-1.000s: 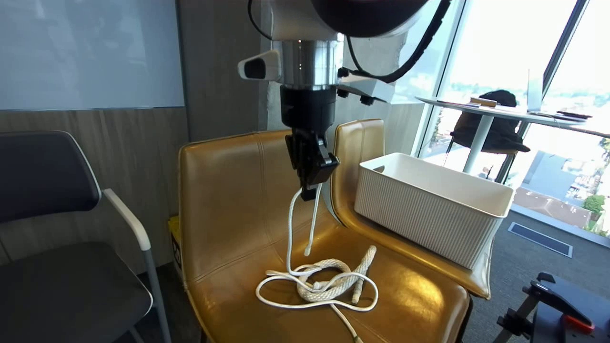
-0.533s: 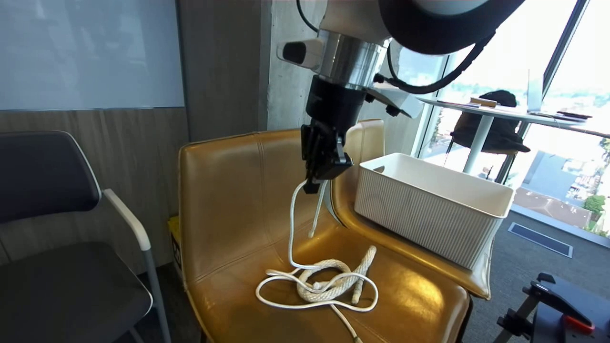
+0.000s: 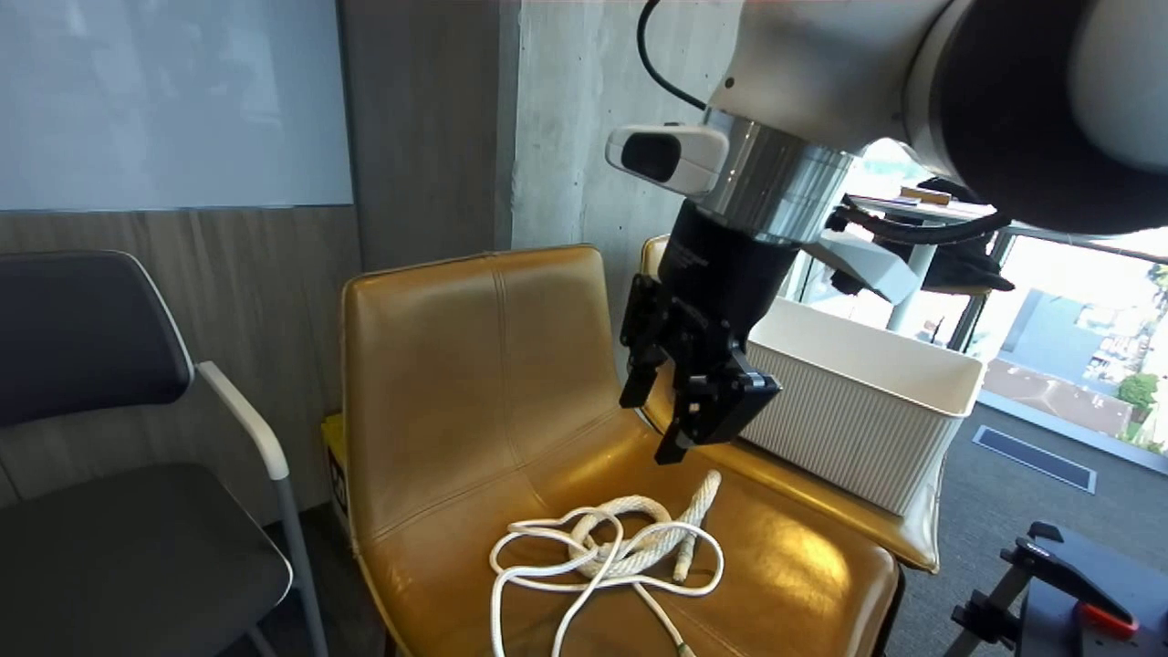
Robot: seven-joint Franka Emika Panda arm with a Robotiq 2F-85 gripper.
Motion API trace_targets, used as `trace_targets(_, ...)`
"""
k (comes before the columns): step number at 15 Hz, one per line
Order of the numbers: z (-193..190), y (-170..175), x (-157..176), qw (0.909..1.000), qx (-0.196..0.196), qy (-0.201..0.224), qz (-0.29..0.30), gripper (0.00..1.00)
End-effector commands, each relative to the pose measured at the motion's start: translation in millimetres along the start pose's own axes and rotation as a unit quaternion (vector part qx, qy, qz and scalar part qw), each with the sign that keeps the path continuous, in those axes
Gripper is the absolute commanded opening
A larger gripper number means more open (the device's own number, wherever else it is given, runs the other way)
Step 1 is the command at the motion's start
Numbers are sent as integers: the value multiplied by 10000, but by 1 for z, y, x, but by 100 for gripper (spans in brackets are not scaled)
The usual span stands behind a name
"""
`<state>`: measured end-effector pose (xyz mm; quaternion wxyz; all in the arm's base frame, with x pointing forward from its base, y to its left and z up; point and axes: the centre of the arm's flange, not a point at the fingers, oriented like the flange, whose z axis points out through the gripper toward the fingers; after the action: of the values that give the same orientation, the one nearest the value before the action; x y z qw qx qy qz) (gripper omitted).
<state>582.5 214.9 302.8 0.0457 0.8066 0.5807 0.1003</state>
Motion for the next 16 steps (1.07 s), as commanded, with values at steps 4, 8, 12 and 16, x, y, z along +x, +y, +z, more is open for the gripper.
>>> trace_targets(4,-55,44,-110,9985,-402,-195,330,100)
trace_targets(8,-80,87,-178,9978,-472,-438,127,100)
trace_targets(12,-73,119,-241,9967,-418,-664,-206,100)
trace_targets(16,-52,150,-306,9939,-259,-935,-519,100)
